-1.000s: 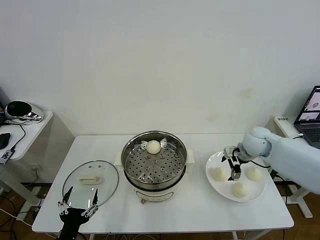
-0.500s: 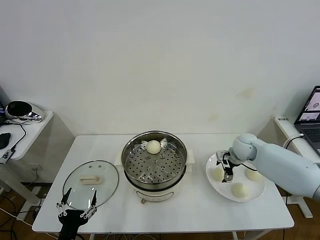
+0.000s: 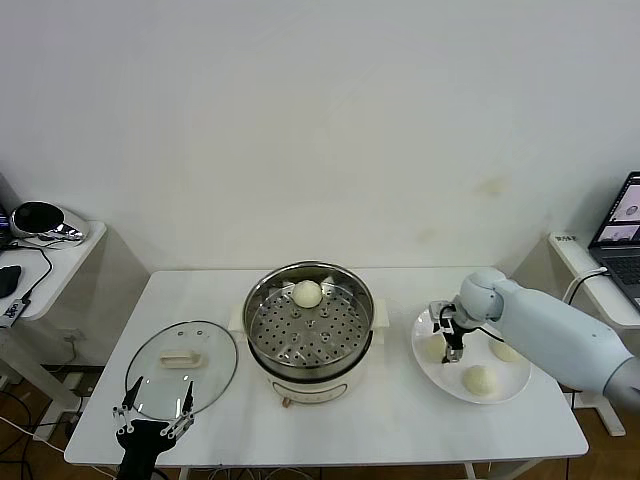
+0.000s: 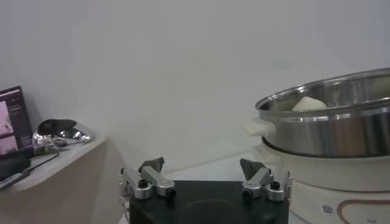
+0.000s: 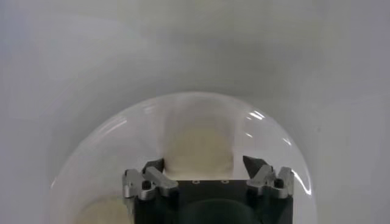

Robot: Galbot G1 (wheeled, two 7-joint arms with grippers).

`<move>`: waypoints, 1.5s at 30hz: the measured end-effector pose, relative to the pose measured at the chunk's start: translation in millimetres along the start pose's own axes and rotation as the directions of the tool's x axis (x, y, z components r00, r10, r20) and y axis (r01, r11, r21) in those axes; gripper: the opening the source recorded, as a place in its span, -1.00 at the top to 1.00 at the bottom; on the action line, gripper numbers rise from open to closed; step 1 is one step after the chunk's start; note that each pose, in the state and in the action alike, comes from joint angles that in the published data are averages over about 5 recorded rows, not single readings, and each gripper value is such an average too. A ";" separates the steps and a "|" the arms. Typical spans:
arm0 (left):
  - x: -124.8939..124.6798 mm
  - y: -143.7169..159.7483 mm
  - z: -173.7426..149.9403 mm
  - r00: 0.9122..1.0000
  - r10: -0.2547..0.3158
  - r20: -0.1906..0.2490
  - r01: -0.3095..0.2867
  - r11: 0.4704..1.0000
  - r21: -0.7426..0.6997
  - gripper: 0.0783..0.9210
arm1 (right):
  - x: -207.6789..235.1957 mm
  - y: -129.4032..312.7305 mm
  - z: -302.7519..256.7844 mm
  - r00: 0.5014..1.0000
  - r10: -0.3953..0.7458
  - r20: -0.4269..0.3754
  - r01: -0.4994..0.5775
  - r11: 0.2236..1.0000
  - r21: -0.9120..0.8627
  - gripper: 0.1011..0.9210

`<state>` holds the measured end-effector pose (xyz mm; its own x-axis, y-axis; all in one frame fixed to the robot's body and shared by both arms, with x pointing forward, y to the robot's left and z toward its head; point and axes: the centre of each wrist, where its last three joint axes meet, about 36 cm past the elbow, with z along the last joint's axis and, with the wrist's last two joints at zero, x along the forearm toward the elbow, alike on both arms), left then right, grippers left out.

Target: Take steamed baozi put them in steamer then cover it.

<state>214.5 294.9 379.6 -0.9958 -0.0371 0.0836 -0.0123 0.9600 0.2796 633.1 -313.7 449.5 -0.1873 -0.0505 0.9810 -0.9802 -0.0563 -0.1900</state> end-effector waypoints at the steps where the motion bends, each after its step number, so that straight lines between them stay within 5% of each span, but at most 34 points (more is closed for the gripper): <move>1: 0.0 0.0 -0.1 1.000 0.000 0.001 0.000 1.000 0.000 -0.77 | 0.6 -0.3 0.4 1.000 -0.001 0.001 0.001 1.000 -0.001 -0.24; 11: -0.5 -0.4 -1.0 1.000 0.001 0.005 -0.001 1.000 0.001 -0.77 | 37.5 -8.4 5.4 1.000 0.015 0.014 -0.015 1.000 -0.006 -0.15; 20: -1.6 3.1 -2.8 1.000 0.002 0.011 -0.002 1.000 0.003 -0.77 | 152.5 -32.9 -19.1 0.990 0.121 0.077 -0.124 0.992 0.035 -0.19; 29: -9.0 2.6 -4.3 1.000 0.009 0.026 -0.009 1.000 0.012 -0.77 | 243.3 -38.6 -108.8 0.966 0.157 0.203 -0.181 0.978 0.104 -0.22; 45: -20.1 0.7 -1.5 0.999 -0.034 0.039 0.033 0.999 0.037 -0.77 | 200.7 -37.7 -277.8 0.966 0.037 0.257 -0.080 0.984 0.159 -0.22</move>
<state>234.7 295.9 379.6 -0.9976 -0.0594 0.0367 -0.0486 0.9678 0.2469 614.5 -44.7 664.4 -0.2007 -0.3073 0.9302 -0.9390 -0.2103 -0.2721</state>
